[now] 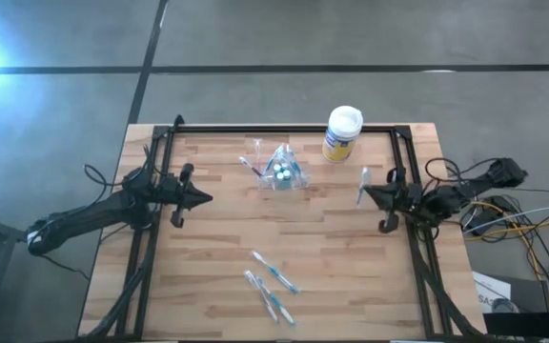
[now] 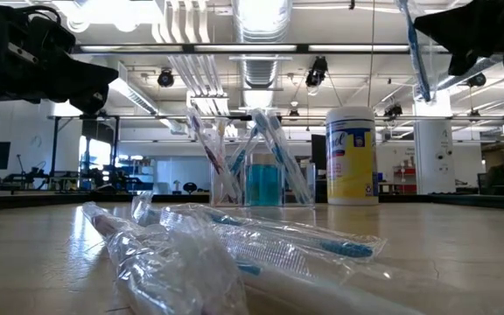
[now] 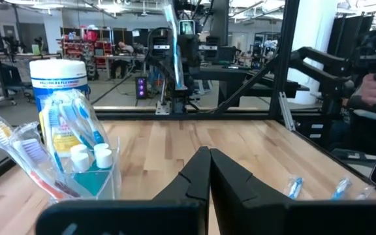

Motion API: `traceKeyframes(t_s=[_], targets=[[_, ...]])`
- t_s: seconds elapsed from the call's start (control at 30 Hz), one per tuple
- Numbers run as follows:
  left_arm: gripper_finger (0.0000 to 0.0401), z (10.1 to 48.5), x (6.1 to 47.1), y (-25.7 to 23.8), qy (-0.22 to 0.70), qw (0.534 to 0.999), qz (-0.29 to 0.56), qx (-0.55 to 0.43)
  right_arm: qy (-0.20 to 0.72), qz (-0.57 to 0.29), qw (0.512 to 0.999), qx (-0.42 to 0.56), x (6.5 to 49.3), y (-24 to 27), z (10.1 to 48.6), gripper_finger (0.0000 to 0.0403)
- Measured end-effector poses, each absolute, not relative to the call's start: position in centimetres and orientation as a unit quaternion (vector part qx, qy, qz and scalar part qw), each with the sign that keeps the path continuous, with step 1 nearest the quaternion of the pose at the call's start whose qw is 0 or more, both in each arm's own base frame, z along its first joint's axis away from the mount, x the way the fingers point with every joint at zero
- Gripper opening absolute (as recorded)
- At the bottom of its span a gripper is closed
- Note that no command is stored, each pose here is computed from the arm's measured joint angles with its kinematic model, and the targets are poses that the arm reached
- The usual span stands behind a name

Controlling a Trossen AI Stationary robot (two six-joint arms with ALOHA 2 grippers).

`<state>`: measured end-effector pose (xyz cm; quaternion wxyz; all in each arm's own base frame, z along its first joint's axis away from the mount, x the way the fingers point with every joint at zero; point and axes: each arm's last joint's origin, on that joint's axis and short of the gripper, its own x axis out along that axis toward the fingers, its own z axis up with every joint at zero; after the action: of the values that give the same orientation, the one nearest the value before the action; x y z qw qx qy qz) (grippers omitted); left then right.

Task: Pick & Place toothbrushing station
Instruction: Put the middle blue toothbrush into the transparent organizer

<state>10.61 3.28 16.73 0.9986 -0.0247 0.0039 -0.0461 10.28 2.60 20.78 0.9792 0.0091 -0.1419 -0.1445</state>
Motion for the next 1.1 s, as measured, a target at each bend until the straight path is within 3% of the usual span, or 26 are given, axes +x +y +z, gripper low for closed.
traceKeyframes(t_s=[0.7, 0.87, 1.1], targets=[[0.0010, 16.6, 10.6, 3.3, 0.008, 0.999, -0.046, -0.002, -0.134, -0.144, 0.978, -0.064, 20.5, -1.2, 28.6, 0.0008], [0.0010, 16.6, 10.6, 3.3, 0.008, 0.999, -0.046, -0.009, -0.114, -0.171, 0.976, -0.066, 23.3, -3.0, 27.4, 0.0008], [0.0010, 16.6, 10.6, 3.3, 0.009, 0.999, -0.046, -0.020, -0.154, -0.195, 0.966, -0.066, 25.7, -4.5, 23.9, 0.0008]])
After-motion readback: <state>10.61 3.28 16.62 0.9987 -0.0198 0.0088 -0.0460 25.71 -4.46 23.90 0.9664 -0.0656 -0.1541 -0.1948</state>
